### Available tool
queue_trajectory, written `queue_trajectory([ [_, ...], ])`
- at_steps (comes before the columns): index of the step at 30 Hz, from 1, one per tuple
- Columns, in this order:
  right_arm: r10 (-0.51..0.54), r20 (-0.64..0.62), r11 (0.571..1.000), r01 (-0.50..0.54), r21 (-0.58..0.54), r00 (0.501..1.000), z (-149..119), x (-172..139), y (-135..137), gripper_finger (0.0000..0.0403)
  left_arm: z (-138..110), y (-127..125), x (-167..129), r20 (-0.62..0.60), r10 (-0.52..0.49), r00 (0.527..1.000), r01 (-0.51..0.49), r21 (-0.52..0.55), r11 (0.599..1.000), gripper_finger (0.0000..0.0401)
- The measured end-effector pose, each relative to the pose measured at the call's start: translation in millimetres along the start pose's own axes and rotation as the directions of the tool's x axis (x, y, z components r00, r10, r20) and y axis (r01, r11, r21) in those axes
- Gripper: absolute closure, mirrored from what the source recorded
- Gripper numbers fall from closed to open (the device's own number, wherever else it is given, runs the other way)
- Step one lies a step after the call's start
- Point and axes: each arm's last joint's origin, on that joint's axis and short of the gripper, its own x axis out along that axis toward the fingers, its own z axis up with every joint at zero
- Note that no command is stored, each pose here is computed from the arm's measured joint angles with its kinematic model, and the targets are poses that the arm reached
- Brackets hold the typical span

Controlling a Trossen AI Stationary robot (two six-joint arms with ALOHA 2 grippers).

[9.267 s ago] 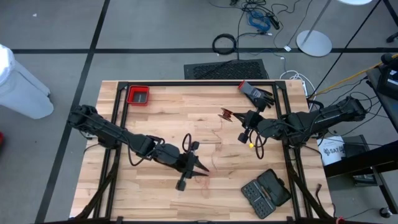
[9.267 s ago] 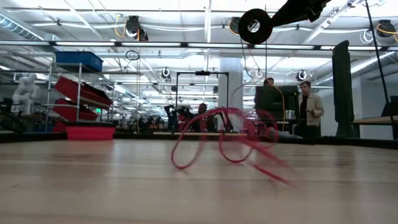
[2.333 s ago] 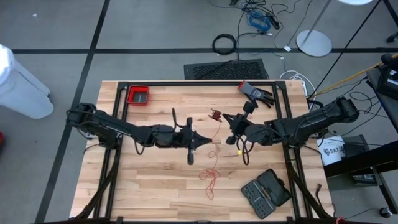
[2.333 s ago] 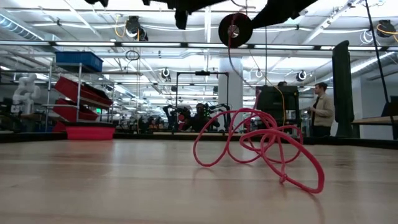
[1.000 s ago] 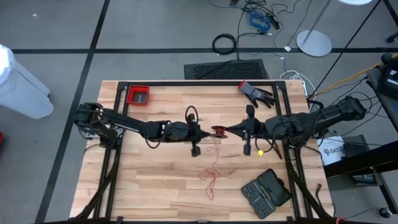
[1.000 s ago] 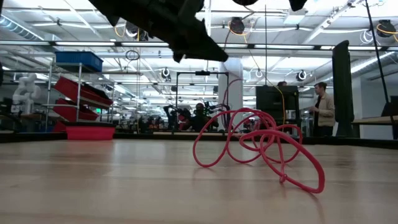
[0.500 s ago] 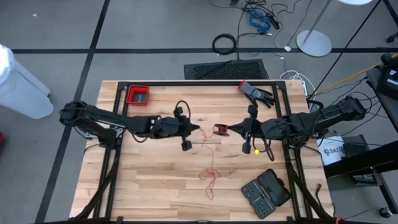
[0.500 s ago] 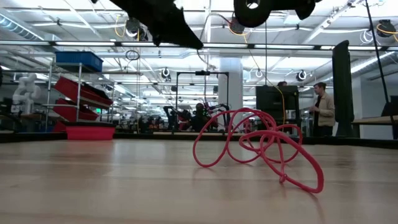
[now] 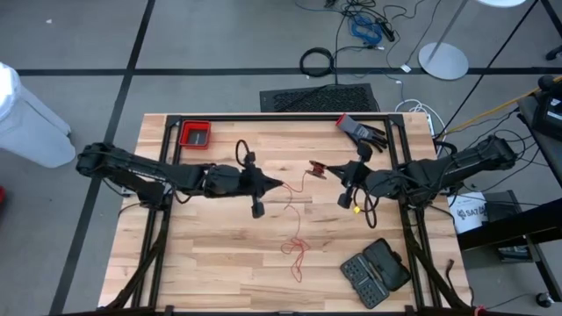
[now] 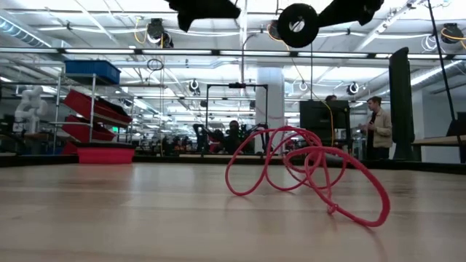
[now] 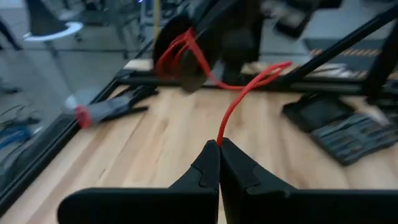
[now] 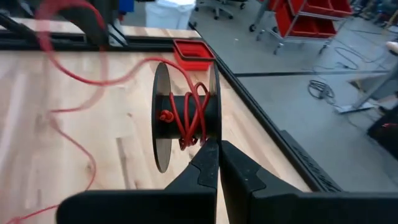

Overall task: Coil cords
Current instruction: Uncoil the red wire from the spool

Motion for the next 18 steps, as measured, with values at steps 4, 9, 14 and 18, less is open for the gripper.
queue_trajectory([
  [4,-0.052,-0.034,0.998,0.051,-0.038,0.998,-4.2,7.9,1.2,0.0403,3.8,-2.6,0.4,0.040,-0.061,0.997,0.062,-0.012,0.998,0.0401],
  [9,-0.099,-0.068,0.992,0.093,-0.083,0.993,-8.6,19.9,3.4,0.0403,5.8,-5.8,-0.5,0.061,-0.095,0.994,0.096,-0.013,0.995,0.0401],
  [14,-0.159,-0.086,0.981,0.148,-0.122,0.984,-11.9,29.3,4.6,0.0403,5.0,-9.8,4.1,0.079,-0.137,0.987,0.139,-0.013,0.990,0.0401],
  [18,-0.181,-0.089,0.976,0.168,-0.137,0.979,-13.1,34.4,6.2,0.0403,3.1,-16.2,13.7,0.120,-0.197,0.973,0.200,-0.013,0.980,0.0401],
])
